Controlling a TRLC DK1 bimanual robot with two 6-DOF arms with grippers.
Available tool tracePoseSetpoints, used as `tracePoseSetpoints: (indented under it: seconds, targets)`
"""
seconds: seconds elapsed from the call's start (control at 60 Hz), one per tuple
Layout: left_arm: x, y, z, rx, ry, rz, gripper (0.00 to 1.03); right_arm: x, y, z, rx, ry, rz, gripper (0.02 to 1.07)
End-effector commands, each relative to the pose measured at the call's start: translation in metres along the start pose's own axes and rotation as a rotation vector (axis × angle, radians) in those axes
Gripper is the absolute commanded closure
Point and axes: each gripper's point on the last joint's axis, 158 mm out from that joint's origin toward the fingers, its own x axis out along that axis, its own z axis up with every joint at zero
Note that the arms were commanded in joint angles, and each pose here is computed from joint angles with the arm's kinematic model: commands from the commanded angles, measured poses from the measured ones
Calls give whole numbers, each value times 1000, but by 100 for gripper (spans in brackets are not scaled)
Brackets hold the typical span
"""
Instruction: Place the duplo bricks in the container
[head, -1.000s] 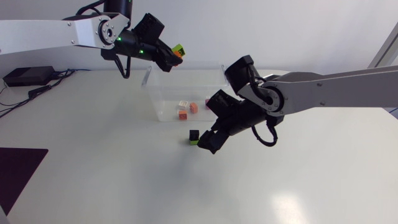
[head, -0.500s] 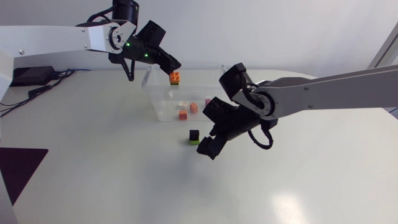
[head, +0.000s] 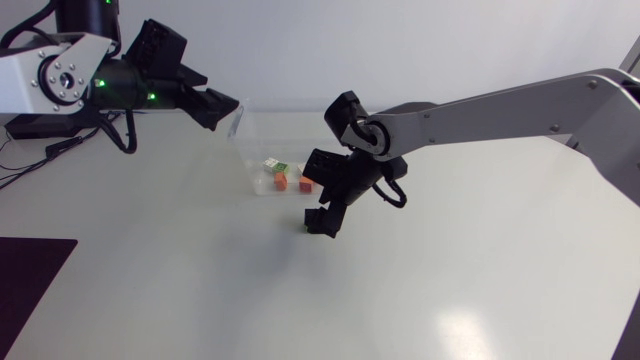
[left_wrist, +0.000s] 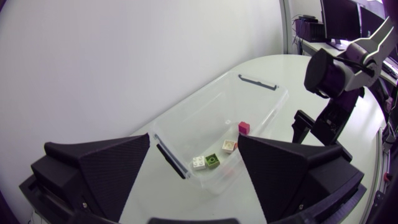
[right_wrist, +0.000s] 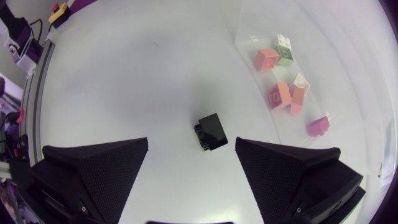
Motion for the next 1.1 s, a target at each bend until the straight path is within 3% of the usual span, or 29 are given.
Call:
tracePoseSetpoints:
  seconds: [0.0,0.25,0.6,0.917,1.033,1.083]
  targets:
    - [-14,-3,-14,17,7,10,4,14,2,-9,-97,58,34,6]
    - [-36,-9,-35,37,7,17,4,16,-13,-4,-238,98,4,6]
    - [-65,-5,-45,6,-24,63,4,32,-15,-8,-286,162,57,6]
    - [-79,-23,-76,-13,-31,88,4,53,-15,-9,-315,209,111,6]
    - [-84,-14,-83,-30,-31,121,4,58,-14,-15,-322,244,120,8]
    - [-87,-11,-85,-36,-32,135,4,59,-12,-18,-328,253,127,15]
